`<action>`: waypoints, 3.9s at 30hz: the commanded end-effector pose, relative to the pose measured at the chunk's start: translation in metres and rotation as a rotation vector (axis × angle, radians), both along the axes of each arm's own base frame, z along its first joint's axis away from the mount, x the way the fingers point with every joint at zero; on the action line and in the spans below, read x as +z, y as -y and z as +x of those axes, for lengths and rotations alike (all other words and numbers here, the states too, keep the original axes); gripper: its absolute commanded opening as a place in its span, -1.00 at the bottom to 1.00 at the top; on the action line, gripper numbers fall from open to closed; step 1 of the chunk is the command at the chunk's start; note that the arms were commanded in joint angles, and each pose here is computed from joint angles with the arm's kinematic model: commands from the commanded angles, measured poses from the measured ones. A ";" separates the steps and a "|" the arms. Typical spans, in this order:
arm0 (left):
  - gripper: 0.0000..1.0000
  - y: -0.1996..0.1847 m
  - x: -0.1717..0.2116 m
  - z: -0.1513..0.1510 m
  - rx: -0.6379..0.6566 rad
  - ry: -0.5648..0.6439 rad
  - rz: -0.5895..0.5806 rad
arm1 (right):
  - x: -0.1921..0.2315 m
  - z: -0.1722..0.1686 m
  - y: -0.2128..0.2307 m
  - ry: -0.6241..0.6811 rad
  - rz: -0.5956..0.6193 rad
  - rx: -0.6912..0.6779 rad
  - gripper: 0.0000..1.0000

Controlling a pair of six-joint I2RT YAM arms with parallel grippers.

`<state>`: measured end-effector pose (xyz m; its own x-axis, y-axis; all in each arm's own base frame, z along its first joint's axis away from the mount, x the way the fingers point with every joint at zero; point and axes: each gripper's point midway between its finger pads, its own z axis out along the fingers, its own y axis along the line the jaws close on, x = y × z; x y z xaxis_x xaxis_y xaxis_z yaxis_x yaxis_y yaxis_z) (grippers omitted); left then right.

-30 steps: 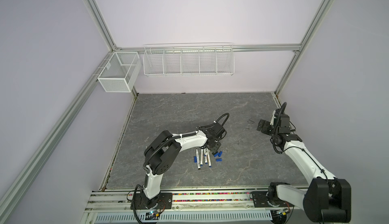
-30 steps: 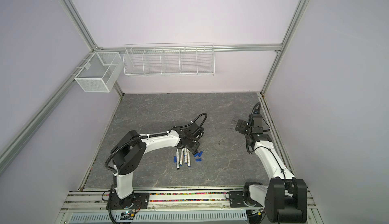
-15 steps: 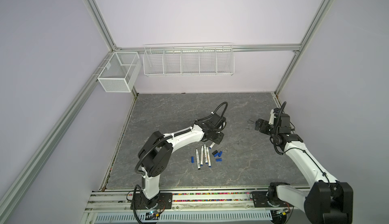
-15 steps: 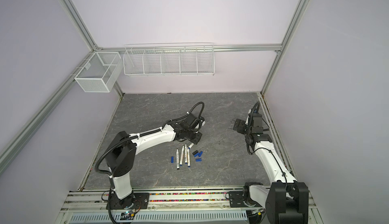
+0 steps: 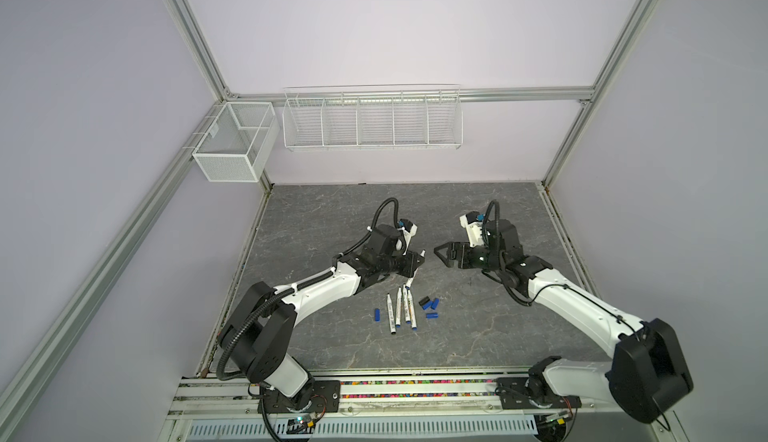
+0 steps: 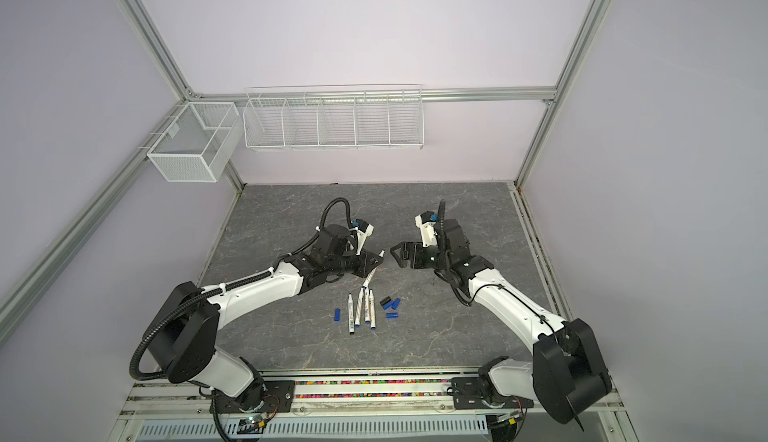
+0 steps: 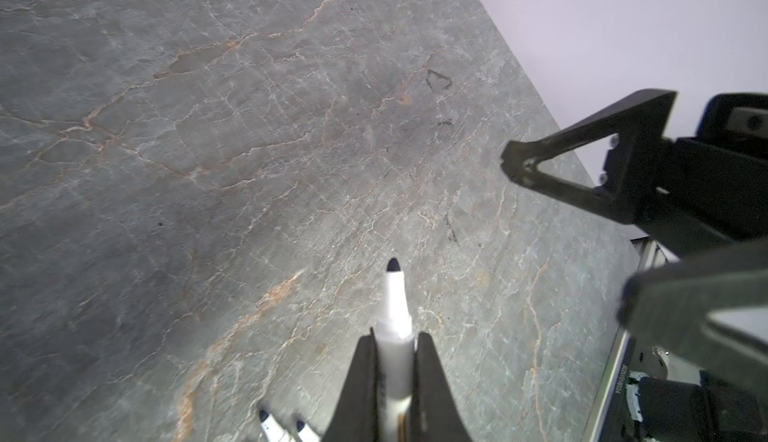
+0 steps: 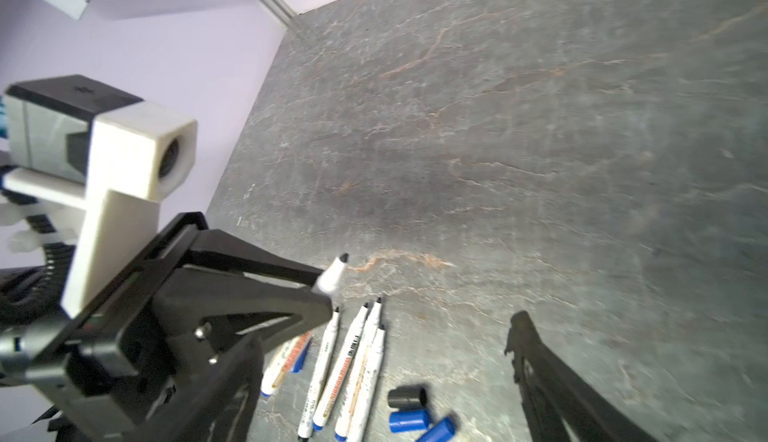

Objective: Insert the pens into the pen caps

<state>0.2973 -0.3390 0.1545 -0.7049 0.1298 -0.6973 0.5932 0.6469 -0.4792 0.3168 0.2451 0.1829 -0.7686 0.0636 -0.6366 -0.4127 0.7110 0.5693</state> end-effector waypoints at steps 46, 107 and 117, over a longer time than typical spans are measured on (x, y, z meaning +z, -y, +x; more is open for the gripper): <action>-1.00 -0.002 0.062 0.020 0.030 0.032 -0.294 | 0.007 -0.026 -0.060 -0.007 0.114 0.238 -0.07; -0.34 0.018 0.057 -0.015 -0.206 0.077 -0.182 | 0.040 -0.010 -0.045 0.027 0.262 0.151 -0.81; -1.00 0.022 0.046 -0.018 -0.203 0.046 -0.167 | 0.045 -0.010 -0.045 0.023 0.311 0.131 -0.75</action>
<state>0.2781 -0.3541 0.1971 -0.6552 0.1438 -0.7416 0.7151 0.4344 -0.5476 0.3125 0.2864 0.2112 -0.7797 0.1343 -0.6116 -0.4810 0.4968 0.7223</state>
